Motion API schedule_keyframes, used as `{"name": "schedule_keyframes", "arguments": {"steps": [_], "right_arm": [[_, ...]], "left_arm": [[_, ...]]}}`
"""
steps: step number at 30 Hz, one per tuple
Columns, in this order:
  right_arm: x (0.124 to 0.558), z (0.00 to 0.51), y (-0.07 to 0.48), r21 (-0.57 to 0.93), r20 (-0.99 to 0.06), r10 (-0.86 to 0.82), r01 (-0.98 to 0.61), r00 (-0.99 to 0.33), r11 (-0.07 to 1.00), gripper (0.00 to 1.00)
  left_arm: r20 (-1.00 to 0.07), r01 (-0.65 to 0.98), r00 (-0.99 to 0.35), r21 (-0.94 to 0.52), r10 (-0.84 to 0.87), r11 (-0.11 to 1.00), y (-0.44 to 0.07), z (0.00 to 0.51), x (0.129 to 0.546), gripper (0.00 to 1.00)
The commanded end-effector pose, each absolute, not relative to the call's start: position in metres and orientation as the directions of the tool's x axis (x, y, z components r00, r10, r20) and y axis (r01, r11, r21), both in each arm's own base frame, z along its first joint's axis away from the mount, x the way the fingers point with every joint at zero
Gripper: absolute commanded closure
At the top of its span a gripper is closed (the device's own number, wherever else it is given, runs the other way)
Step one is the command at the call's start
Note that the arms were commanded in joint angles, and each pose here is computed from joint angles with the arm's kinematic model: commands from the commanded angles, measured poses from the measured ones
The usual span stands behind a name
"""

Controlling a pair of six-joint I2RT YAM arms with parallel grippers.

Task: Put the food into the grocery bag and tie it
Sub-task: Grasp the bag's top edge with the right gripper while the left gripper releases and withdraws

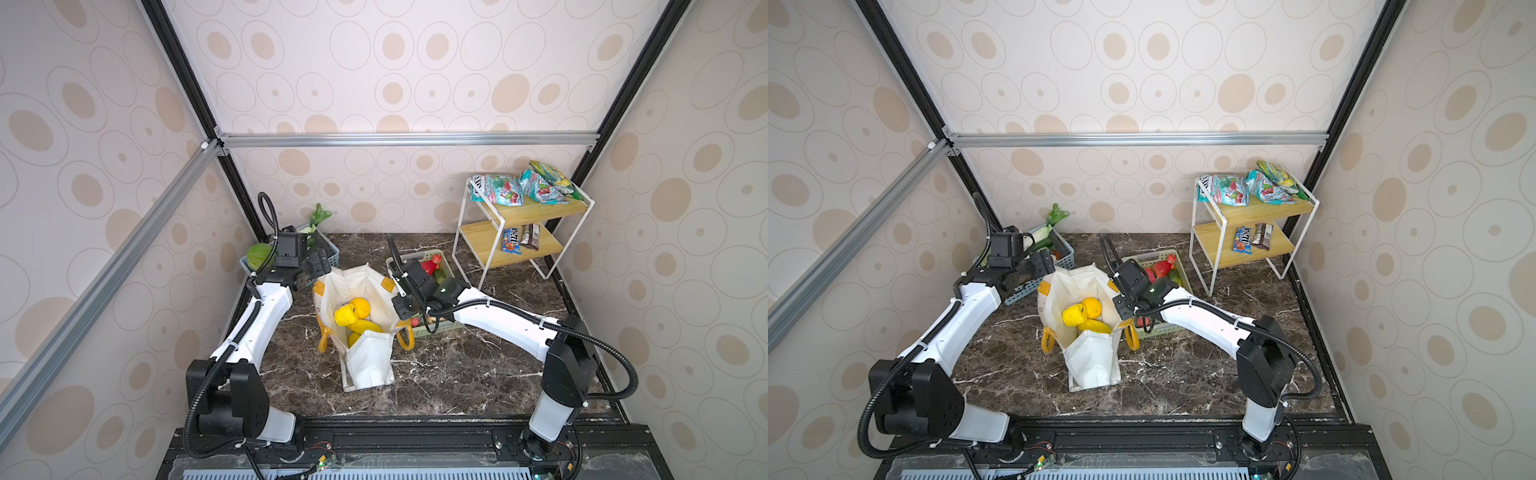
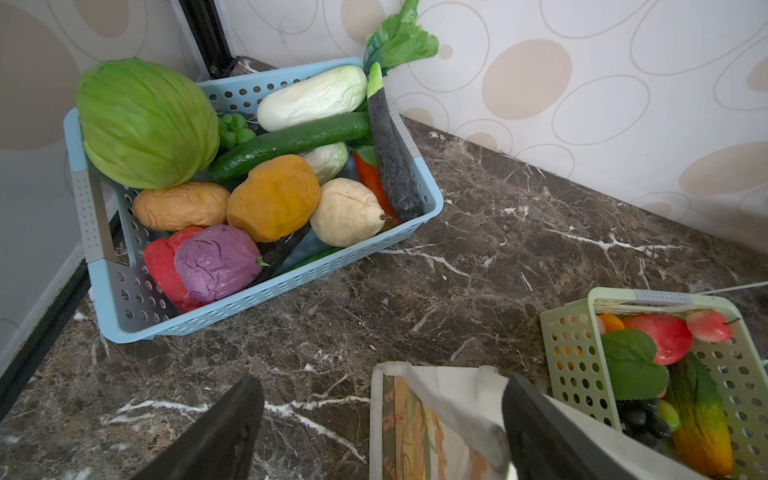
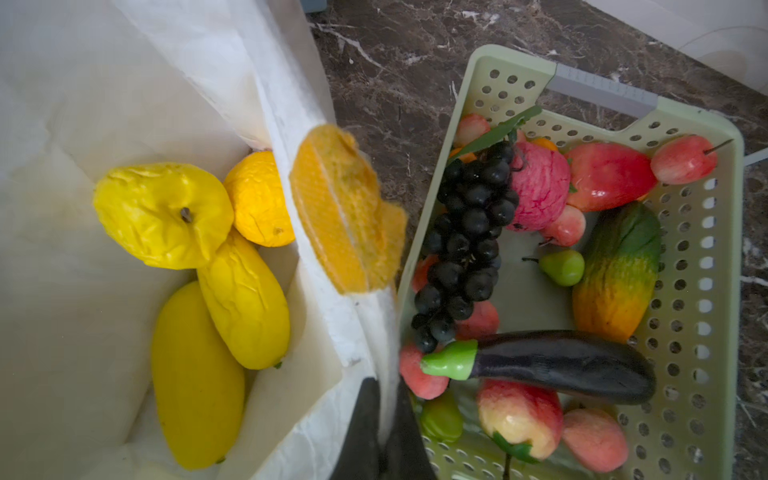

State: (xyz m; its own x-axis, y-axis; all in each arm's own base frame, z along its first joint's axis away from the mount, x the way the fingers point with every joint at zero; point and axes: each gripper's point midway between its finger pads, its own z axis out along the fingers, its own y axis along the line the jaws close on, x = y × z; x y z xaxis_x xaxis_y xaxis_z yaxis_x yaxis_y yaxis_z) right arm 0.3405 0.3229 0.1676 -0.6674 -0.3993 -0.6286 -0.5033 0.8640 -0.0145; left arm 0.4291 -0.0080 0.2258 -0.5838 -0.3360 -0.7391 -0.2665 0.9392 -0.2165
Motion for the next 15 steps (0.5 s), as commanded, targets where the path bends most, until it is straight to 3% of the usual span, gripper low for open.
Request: {"name": "schedule_keyframes", "arguments": {"steps": [1, 15], "right_arm": [[0.342, 0.16, 0.292, 0.009, -0.597, -0.349, -0.44, -0.722, 0.898, 0.98], [0.346, 0.14, 0.251, 0.038, -0.564, -0.158, -0.216, -0.81, 0.976, 0.99]], "left_arm": [[-0.763, -0.289, -0.535, -0.239, -0.363, 0.927, 0.0, 0.241, 0.444, 0.1], [-0.723, -0.329, -0.538, -0.295, -0.435, 0.897, -0.001, 0.207, 0.501, 0.12]]}}
